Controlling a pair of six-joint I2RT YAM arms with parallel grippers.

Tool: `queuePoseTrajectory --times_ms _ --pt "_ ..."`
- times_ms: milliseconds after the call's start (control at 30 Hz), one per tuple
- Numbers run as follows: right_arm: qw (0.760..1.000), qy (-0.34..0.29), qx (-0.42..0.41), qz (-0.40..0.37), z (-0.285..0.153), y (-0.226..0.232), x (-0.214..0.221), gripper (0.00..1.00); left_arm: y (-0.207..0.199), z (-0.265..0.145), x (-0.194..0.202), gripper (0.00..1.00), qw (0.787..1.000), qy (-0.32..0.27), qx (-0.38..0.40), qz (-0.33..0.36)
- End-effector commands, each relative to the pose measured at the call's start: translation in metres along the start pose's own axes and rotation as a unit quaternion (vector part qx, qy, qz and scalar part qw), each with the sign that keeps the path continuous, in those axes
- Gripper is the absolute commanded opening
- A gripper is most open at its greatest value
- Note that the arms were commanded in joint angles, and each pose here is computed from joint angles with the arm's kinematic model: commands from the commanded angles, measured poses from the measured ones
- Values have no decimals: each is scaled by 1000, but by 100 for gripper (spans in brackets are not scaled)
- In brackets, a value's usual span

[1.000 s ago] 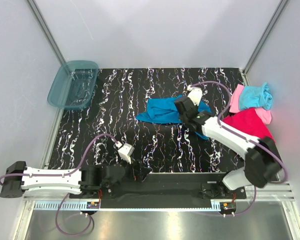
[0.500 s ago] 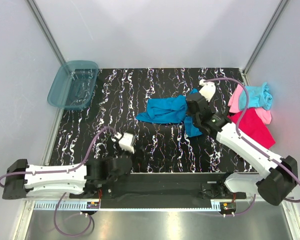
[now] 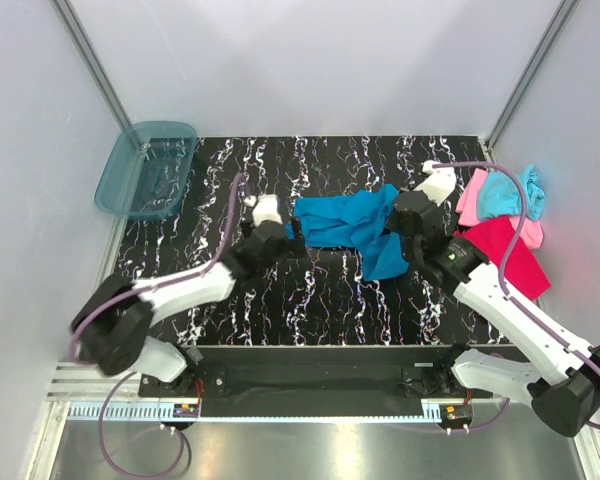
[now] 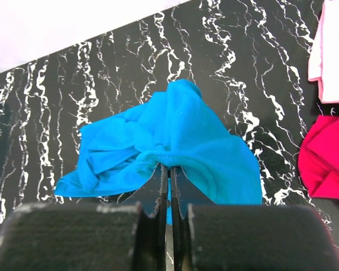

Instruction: Fold and stack the t-shirts

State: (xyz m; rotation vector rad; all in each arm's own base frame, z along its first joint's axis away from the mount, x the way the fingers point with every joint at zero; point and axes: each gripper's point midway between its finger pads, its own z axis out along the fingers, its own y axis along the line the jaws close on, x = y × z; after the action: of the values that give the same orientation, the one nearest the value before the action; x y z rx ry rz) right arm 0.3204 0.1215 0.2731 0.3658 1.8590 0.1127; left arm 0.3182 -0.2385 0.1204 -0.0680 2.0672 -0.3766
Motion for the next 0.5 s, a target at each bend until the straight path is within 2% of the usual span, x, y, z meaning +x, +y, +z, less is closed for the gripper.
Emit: queuePoseTrajectory --times_ms 0,133,467 --pt "999 -34 8 19 -2 -8 -11 0 -28 33 -15 99 999 0 38 4" --pt "999 -36 1 22 1 -8 -3 0 -35 74 -9 99 998 37 44 3" --pt "1000 -13 -5 4 14 -11 28 0 -24 127 -32 98 998 52 25 25"
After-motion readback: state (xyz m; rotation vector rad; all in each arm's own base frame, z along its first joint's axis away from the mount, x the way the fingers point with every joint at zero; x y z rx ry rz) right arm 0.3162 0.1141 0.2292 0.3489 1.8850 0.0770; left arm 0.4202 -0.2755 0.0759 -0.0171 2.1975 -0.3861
